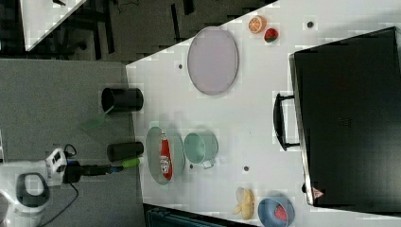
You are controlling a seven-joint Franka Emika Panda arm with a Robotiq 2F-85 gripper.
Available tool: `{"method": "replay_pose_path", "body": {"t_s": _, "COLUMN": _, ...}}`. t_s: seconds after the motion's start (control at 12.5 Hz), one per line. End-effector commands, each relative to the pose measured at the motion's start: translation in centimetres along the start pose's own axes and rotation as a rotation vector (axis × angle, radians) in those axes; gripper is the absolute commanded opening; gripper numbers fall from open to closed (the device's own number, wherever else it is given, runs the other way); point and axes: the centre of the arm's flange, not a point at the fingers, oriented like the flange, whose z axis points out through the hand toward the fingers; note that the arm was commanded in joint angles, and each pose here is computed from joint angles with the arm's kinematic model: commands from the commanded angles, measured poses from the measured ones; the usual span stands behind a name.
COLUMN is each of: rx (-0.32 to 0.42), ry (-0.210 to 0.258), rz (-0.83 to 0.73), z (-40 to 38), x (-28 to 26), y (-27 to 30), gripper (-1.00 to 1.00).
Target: Pick ketchup from strainer and place it on the table
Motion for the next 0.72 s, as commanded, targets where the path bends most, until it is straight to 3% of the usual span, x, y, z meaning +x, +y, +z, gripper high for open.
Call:
{"method": "replay_pose_path", "body": {"t_s": 0.08, "rx": 0.063, "ry": 0.011, "rz": 0.052, "z": 5.6, "x": 0.8, "y": 0.5, "gripper": 1.0}}
{"method": "replay_pose_path", "body": {"t_s": 0.48, "rx": 0.198, "ry": 0.063, "rz": 0.058, "z": 14.7, "x": 0.4, "y": 1.6, "gripper": 1.0}}
{"method": "replay_pose_path", "body": {"t_s": 0.72, "rx": 0.255, "ry": 0.032, "rz": 0.063, "z": 18.7, "x": 0.7, "y": 1.7, "gripper": 1.0}}
